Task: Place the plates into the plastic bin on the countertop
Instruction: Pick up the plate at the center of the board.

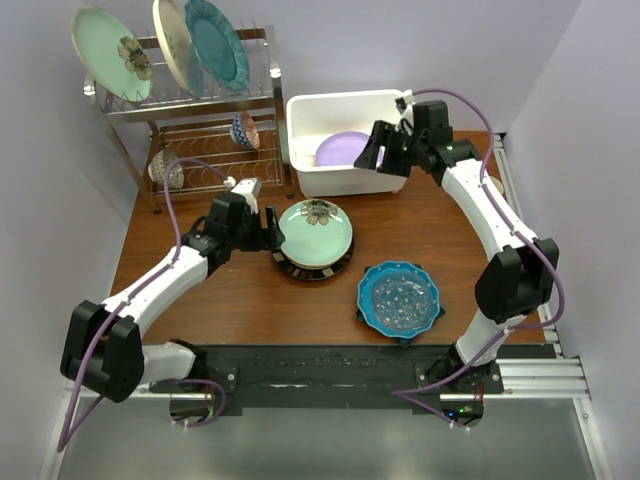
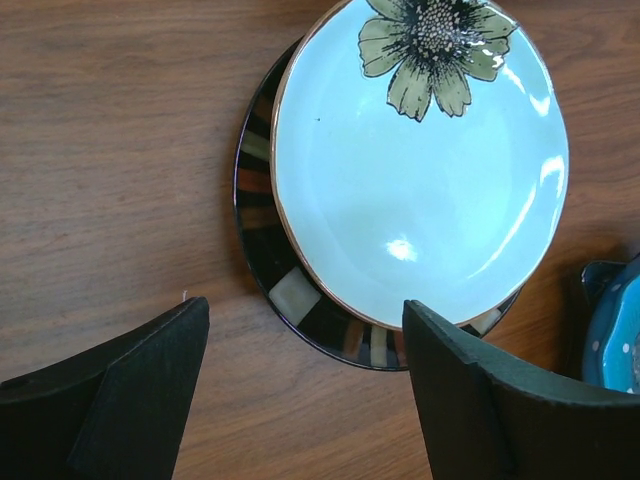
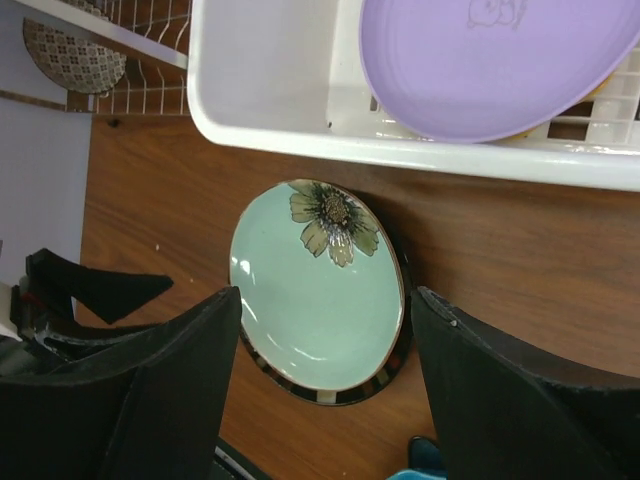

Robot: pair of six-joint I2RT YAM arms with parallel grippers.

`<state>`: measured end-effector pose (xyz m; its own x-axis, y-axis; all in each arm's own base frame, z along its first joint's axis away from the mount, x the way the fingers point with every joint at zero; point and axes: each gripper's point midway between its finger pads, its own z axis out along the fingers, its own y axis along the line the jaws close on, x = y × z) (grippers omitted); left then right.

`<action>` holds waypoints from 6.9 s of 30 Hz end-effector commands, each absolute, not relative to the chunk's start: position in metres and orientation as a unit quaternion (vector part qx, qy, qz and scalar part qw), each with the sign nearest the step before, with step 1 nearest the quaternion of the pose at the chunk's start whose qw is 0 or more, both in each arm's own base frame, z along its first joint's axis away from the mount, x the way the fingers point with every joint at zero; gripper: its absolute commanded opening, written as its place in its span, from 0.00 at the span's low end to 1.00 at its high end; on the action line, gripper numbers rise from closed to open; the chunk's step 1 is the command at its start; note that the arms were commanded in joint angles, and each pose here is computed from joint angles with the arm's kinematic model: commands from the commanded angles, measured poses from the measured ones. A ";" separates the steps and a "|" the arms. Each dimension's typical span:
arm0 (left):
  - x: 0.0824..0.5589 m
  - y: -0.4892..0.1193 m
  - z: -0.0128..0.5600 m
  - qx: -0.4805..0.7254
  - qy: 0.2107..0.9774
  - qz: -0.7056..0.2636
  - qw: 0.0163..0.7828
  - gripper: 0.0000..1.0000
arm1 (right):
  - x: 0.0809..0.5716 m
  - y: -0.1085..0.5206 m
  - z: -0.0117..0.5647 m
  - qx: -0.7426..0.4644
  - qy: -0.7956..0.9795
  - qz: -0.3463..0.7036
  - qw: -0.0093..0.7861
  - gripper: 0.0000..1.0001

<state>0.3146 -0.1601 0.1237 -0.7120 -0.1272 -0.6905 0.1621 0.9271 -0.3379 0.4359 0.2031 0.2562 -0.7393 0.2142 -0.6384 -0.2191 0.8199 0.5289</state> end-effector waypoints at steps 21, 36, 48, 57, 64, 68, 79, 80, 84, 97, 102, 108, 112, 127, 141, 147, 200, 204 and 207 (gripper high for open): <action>0.360 -0.188 0.111 -0.014 0.900 -0.225 0.374 0.59 | 0.388 0.211 0.191 -0.020 0.893 0.314 0.321 0.70; 0.371 -0.189 0.090 -0.022 0.904 -0.215 0.368 0.39 | 0.382 0.212 0.160 -0.018 0.903 0.314 0.292 0.70; 0.370 -0.194 0.089 -0.022 0.902 -0.231 0.365 0.00 | 0.376 0.219 0.130 -0.016 0.907 0.330 0.260 0.69; 0.369 -0.201 0.098 -0.021 0.889 -0.269 0.370 0.00 | 0.368 0.220 0.103 -0.011 0.915 0.331 0.232 0.66; 0.366 -0.204 0.112 -0.028 0.872 -0.317 0.372 0.00 | 0.362 0.223 0.091 -0.010 0.914 0.342 0.216 0.63; 0.362 -0.205 0.113 -0.028 0.865 -0.346 0.363 0.00 | 0.361 0.225 0.086 -0.007 0.913 0.350 0.211 0.62; 0.356 -0.210 0.107 -0.022 0.860 -0.372 0.349 0.00 | 0.357 0.239 0.085 -0.010 0.896 0.397 0.199 0.47; 0.356 -0.210 0.105 -0.022 0.861 -0.371 0.348 0.00 | 0.356 0.240 0.086 -0.012 0.895 0.399 0.199 0.46; 0.354 -0.209 0.098 -0.023 0.865 -0.368 0.341 0.00 | 0.353 0.246 0.099 -0.024 0.880 0.427 0.206 0.38; 0.353 -0.208 0.082 -0.022 0.874 -0.359 0.327 0.00 | 0.339 0.262 0.140 -0.059 0.833 0.506 0.217 0.25; 0.353 -0.210 0.079 -0.019 0.874 -0.363 0.322 0.00 | 0.334 0.267 0.157 -0.068 0.814 0.533 0.221 0.22; 0.354 -0.214 0.083 -0.014 0.870 -0.373 0.322 0.00 | 0.332 0.273 0.154 -0.070 0.805 0.551 0.209 0.22; 0.354 -0.216 0.088 -0.008 0.866 -0.380 0.326 0.00 | 0.329 0.278 0.147 -0.070 0.802 0.561 0.194 0.24; 0.356 -0.223 0.100 0.009 0.854 -0.401 0.331 0.00 | 0.325 0.292 0.138 -0.077 0.792 0.584 0.161 0.42; 0.356 -0.231 0.123 0.037 0.829 -0.429 0.357 0.00 | 0.320 0.300 0.144 -0.096 0.781 0.598 0.151 0.38; 0.352 -0.235 0.137 0.056 0.806 -0.451 0.378 0.00 | 0.318 0.303 0.148 -0.097 0.770 0.612 0.151 0.34; 0.363 -0.181 0.163 0.023 0.833 -0.299 0.465 0.73 | 0.319 0.297 0.184 -0.107 0.771 0.593 0.205 0.00; 0.366 -0.169 0.169 0.004 0.834 -0.270 0.481 0.78 | 0.319 0.297 0.187 -0.108 0.771 0.593 0.205 0.00; 0.367 -0.157 0.170 -0.015 0.839 -0.242 0.487 0.80 | 0.319 0.297 0.189 -0.107 0.772 0.592 0.207 0.00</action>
